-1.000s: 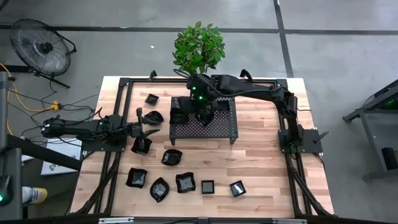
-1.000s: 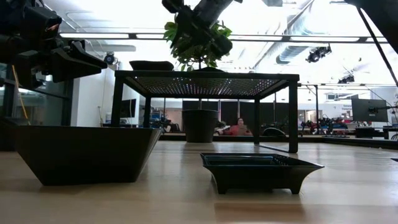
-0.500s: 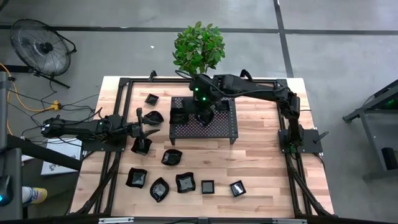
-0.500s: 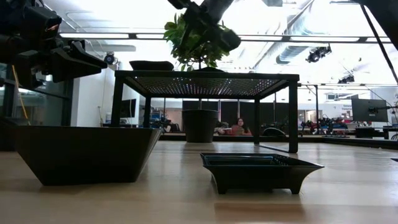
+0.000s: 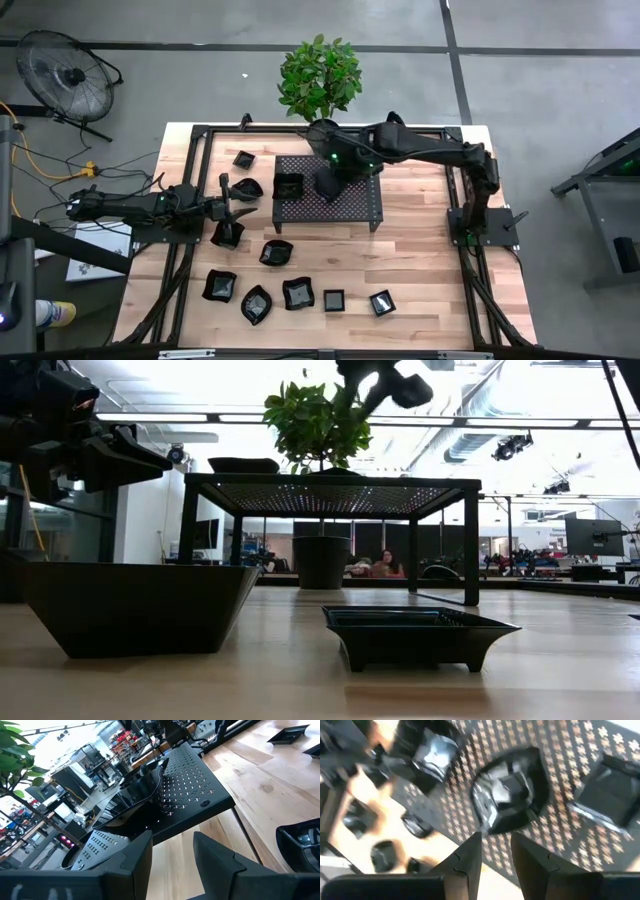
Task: Pick & Place Mini shaped plates
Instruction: Stack the black square plate on top of the other black square plates on the shelf
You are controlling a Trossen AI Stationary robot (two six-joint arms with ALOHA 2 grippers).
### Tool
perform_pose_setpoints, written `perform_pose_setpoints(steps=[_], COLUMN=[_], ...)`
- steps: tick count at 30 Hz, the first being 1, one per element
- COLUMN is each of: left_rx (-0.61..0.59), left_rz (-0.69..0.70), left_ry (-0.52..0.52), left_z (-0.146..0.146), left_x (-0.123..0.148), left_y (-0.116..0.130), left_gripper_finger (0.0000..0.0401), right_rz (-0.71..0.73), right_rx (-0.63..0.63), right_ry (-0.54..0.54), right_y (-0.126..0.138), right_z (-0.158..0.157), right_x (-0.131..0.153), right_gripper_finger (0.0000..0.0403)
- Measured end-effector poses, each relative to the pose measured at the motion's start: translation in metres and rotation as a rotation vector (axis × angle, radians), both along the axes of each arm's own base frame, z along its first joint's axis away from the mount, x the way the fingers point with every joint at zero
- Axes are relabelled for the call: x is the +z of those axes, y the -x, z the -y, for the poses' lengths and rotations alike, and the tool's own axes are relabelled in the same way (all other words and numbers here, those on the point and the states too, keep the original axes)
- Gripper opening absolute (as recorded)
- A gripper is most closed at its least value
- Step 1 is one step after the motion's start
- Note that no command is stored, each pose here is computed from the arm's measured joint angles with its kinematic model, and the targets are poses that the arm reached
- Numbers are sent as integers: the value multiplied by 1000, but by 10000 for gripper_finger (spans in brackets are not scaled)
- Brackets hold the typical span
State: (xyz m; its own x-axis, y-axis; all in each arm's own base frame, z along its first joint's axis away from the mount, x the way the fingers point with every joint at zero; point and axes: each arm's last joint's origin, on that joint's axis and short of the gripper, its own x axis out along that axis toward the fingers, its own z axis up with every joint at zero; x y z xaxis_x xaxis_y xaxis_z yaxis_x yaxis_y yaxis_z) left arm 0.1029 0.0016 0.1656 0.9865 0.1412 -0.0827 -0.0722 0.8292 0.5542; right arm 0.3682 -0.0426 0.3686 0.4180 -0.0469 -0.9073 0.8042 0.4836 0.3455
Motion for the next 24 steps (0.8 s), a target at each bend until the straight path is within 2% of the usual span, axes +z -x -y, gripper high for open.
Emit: perform_pose_setpoints(steps=[9, 14, 21, 24], left_rx=[0, 0, 0, 0], left_rz=[0, 1, 0, 0], left_ry=[0, 0, 0, 0], left_z=[0, 0, 0, 0], left_x=[0, 0, 0, 0], left_y=[0, 0, 0, 0], left_gripper_finger=[140, 140, 140, 140], right_rz=[-103, -137, -127, -70], right_rx=[77, 104, 145, 138], right_ry=[84, 166, 170, 155], right_y=[41, 66, 105, 123], right_z=[-17, -25, -37, -45], right_x=[24, 38, 15, 1], right_gripper_finger=[99, 99, 99, 99])
